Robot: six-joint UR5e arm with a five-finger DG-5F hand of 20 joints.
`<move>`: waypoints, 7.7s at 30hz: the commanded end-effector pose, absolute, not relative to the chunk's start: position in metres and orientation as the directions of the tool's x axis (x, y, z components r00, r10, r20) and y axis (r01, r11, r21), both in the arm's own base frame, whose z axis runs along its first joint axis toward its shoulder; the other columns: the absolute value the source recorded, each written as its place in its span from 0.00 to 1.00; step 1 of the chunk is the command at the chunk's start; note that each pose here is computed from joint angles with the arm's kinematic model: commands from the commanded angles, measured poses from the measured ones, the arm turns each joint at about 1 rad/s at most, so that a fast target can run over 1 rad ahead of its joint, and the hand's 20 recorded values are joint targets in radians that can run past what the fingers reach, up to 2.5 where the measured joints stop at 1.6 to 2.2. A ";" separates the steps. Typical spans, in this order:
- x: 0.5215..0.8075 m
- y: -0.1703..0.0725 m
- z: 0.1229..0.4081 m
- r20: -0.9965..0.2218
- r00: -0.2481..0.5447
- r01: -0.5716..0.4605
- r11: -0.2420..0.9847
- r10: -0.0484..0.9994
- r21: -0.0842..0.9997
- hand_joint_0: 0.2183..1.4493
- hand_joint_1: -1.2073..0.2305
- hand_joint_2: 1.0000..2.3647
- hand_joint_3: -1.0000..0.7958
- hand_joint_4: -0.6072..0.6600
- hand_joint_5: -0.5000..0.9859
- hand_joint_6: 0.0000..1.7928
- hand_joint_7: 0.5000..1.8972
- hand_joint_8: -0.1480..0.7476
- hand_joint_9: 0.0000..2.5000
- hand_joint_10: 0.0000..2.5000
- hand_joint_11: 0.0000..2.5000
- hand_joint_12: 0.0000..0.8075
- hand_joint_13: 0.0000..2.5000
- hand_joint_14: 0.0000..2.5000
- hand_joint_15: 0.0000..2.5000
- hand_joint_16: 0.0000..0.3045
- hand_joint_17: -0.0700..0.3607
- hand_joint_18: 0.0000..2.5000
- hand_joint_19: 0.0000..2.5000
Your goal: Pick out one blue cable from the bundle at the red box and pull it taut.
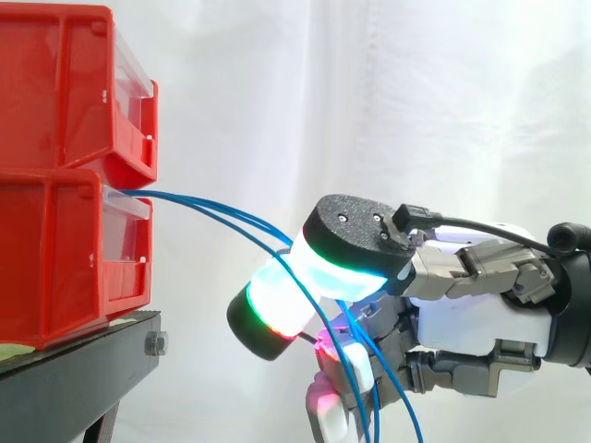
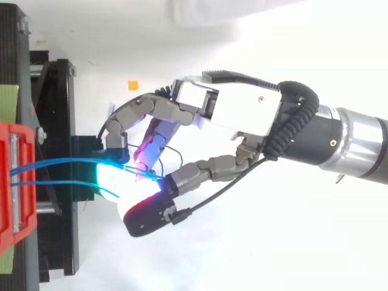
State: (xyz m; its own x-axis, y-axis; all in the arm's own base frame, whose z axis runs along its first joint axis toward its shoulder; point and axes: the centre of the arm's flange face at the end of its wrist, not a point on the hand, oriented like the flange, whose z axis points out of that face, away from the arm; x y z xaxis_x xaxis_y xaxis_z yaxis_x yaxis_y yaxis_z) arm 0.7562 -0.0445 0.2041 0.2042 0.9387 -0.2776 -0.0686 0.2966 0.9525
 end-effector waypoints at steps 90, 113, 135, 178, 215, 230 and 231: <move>0.742 -0.099 0.251 -0.290 0.111 0.071 0.283 0.951 0.956 0.25 0.54 0.00 0.28 0.55 0.24 0.48 0.27 0.48 0.51 0.01 0.34 0.49 0.47 0.01 0.28 0.18 0.45 0.39 0.31; 0.747 -0.107 0.257 -0.278 0.240 0.045 0.275 0.930 0.960 0.29 0.45 0.01 0.38 0.53 0.23 0.48 0.33 0.47 0.50 0.01 0.35 0.47 0.46 0.01 0.28 0.17 0.44 0.38 0.31; 0.748 -0.104 0.256 -0.278 0.239 0.044 0.275 0.931 0.960 0.37 0.30 0.01 0.38 0.47 0.21 0.53 0.29 0.46 0.47 0.01 0.37 0.44 0.44 0.01 0.28 0.17 0.43 0.38 0.28; 0.748 -0.101 0.257 -0.275 0.235 0.042 0.273 0.932 0.961 0.27 0.60 0.00 0.28 0.54 0.23 0.49 0.28 0.46 0.50 0.01 0.36 0.46 0.44 0.01 0.28 0.17 0.43 0.37 0.30; 0.744 -0.094 0.253 -0.263 0.234 0.076 0.253 0.936 0.965 0.23 0.46 0.00 0.28 0.57 0.19 0.51 0.16 0.45 0.43 0.37 0.46 0.40 0.52 0.27 0.53 0.17 0.43 0.40 0.38; 0.748 -0.091 0.263 -0.110 0.243 0.040 0.104 0.964 0.994 0.32 0.54 0.01 0.33 0.54 0.20 0.51 0.19 0.42 0.47 0.31 0.51 0.35 0.53 0.26 0.56 0.16 0.41 0.40 0.39; 0.748 -0.090 0.267 -0.098 0.237 0.056 0.087 0.966 0.995 0.32 0.53 0.01 0.34 0.54 0.20 0.51 0.19 0.43 0.47 0.31 0.51 0.35 0.53 0.26 0.56 0.16 0.41 0.40 0.40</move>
State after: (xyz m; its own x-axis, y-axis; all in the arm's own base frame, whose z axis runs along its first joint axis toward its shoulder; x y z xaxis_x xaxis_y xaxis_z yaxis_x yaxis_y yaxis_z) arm 0.7476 -0.0905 0.2611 0.2398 0.9619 -0.1315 0.0428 0.1248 0.9913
